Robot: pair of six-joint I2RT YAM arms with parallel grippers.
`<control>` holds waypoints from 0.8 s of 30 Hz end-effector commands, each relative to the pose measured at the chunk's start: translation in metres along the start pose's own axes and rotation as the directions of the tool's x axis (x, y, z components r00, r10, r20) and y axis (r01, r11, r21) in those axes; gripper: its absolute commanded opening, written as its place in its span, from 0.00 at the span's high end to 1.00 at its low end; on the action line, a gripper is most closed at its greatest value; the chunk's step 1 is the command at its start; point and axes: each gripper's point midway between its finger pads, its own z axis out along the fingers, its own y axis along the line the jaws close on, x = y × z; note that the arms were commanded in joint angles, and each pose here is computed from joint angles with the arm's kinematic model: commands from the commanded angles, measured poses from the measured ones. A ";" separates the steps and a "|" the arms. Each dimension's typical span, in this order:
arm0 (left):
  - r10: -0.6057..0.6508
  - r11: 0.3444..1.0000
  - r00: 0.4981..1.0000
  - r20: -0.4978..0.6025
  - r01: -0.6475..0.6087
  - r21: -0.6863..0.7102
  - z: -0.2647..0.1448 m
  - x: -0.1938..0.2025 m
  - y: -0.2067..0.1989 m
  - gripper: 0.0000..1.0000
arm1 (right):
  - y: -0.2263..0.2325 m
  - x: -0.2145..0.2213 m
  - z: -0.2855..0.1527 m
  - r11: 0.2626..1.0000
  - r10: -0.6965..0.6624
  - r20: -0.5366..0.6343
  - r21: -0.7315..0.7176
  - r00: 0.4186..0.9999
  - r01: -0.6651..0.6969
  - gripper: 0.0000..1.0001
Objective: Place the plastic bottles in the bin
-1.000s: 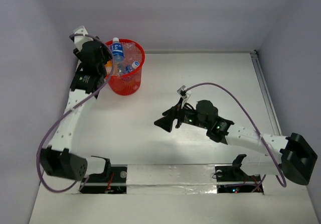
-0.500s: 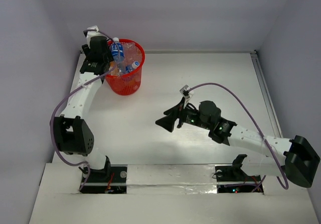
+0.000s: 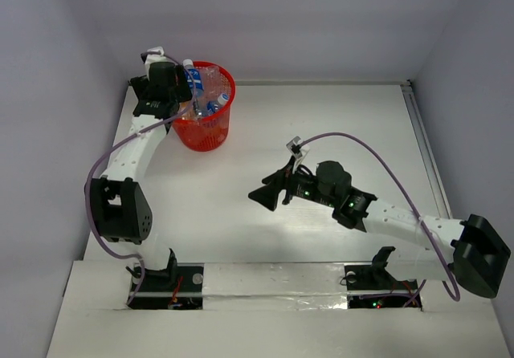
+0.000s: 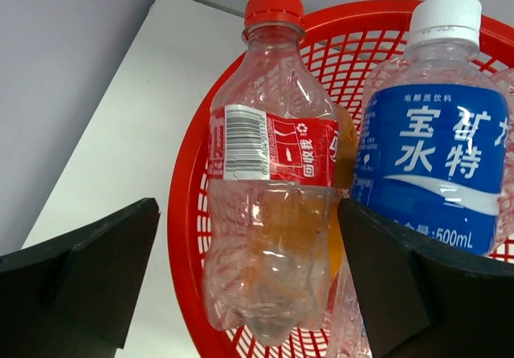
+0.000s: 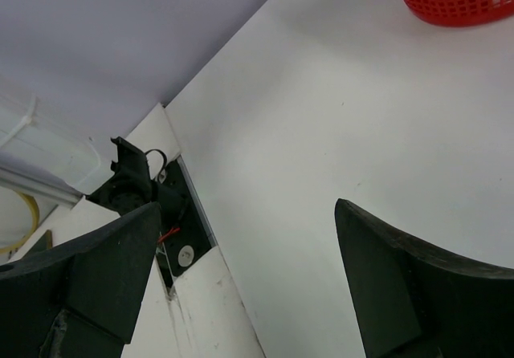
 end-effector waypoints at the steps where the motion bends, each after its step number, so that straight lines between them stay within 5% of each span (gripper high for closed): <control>1: -0.064 0.998 0.994 0.091 0.062 0.024 -0.023 -0.030 0.003 0.06 | 0.008 -0.010 0.004 0.999 -0.028 0.031 -0.023 0.999 0.028 0.06; 15: -0.286 0.954 0.926 0.248 0.250 0.168 -0.103 -0.083 0.013 0.01 | 0.026 -0.044 -0.003 0.998 -0.055 0.102 -0.036 0.993 0.059 0.11; 18: -0.346 0.922 0.905 0.248 0.280 0.267 -0.135 -0.087 0.011 0.01 | 0.038 -0.064 -0.017 0.996 -0.076 0.161 -0.042 0.984 0.084 0.36; 19: -0.380 0.904 0.884 0.273 0.292 0.312 -0.157 -0.096 0.015 0.01 | 0.039 -0.068 -0.022 0.994 -0.092 0.175 -0.034 0.980 0.099 0.66; 20: -0.391 0.888 0.882 0.264 0.286 0.361 -0.169 -0.094 0.011 0.01 | 0.041 -0.076 -0.029 0.994 -0.103 0.201 -0.019 0.974 0.109 0.78; 22: -0.434 0.853 0.857 0.277 0.292 0.433 -0.199 -0.091 0.016 0.01 | 0.050 -0.095 -0.052 0.990 -0.133 0.262 -0.001 0.956 0.138 0.93; 24: -0.448 0.835 0.857 0.255 0.300 0.461 -0.209 -0.072 0.018 0.01 | 0.053 -0.113 -0.073 0.989 -0.148 0.330 0.039 0.932 0.143 0.93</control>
